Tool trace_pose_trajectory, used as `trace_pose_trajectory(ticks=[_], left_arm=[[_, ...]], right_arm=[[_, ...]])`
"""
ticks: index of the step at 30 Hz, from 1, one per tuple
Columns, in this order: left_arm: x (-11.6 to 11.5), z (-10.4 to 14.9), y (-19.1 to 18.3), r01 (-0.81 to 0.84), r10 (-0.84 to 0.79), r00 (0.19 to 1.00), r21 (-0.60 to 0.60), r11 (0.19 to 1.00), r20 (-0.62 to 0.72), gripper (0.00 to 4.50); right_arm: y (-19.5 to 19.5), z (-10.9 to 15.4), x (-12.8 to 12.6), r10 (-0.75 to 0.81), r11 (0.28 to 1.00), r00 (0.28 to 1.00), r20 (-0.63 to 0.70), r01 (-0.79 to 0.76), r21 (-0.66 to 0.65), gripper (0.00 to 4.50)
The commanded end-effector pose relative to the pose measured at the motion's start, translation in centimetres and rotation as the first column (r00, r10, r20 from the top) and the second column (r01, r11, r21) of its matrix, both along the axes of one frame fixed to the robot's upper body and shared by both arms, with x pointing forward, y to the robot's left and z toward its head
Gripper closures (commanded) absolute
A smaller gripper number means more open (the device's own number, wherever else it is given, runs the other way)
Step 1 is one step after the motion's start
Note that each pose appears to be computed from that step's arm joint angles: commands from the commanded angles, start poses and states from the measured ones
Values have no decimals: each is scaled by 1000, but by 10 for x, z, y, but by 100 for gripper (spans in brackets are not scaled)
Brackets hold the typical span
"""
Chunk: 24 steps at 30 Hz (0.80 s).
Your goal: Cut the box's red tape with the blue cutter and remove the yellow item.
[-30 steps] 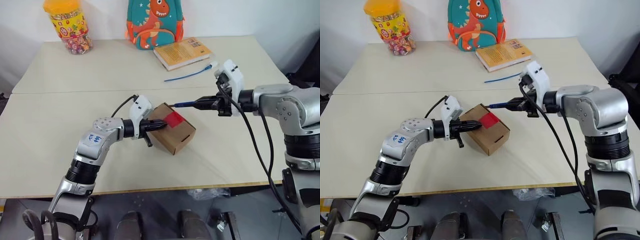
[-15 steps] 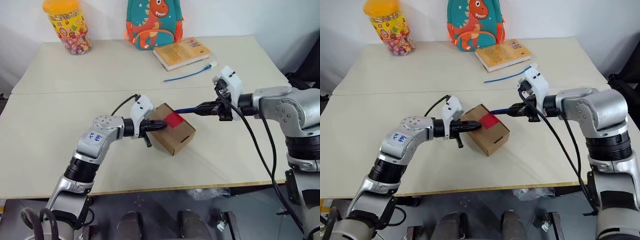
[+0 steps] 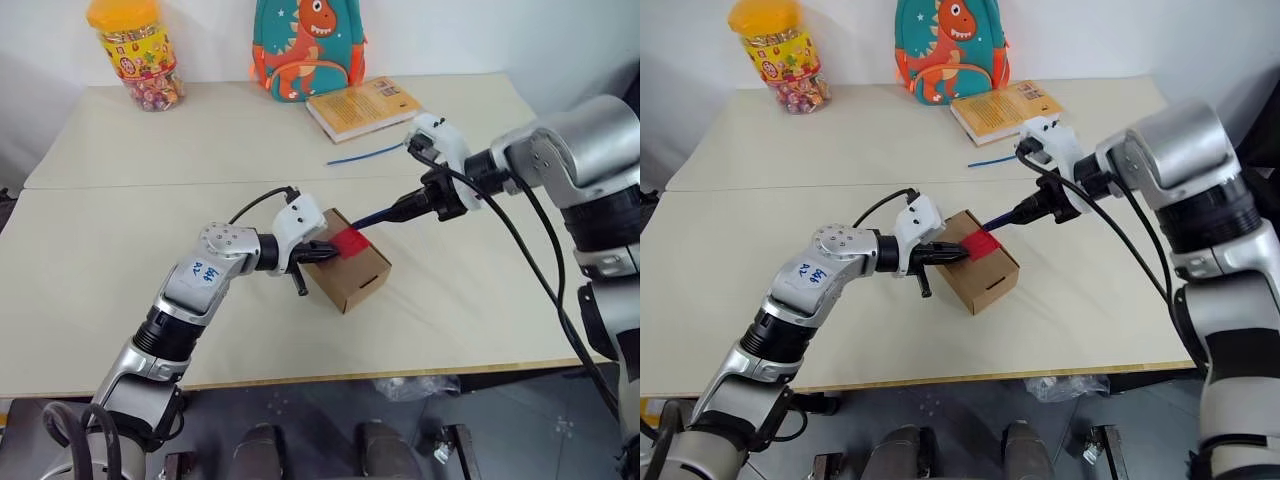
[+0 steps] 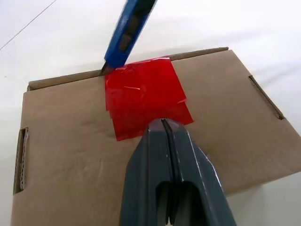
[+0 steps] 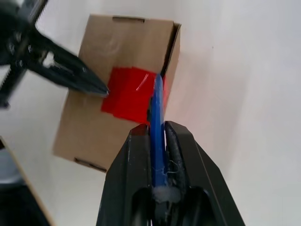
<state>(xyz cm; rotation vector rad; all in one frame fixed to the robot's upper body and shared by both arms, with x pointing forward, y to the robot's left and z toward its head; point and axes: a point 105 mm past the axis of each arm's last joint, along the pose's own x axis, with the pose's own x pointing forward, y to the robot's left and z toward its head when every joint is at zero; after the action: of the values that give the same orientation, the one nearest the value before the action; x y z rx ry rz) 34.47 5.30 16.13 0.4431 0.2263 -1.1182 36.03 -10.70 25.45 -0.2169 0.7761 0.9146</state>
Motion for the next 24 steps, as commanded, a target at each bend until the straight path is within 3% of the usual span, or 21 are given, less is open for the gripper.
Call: trace_pose_trajectory(ticks=[1,10,24], left_arm=[[-12,-63,5,1,29,983,162,987,-182,450],[-15,-76,2,2,39,977,193,981,-211,450],[-18,-85,8,-15,66,967,206,978,-244,450]], right_arm=[[16,7,-7,57,998,996,-74,-55,39,434],[17,-1,-19,92,991,979,-182,-108,-80,434],[-20,-12,-39,55,981,963,-264,-101,-165,434]])
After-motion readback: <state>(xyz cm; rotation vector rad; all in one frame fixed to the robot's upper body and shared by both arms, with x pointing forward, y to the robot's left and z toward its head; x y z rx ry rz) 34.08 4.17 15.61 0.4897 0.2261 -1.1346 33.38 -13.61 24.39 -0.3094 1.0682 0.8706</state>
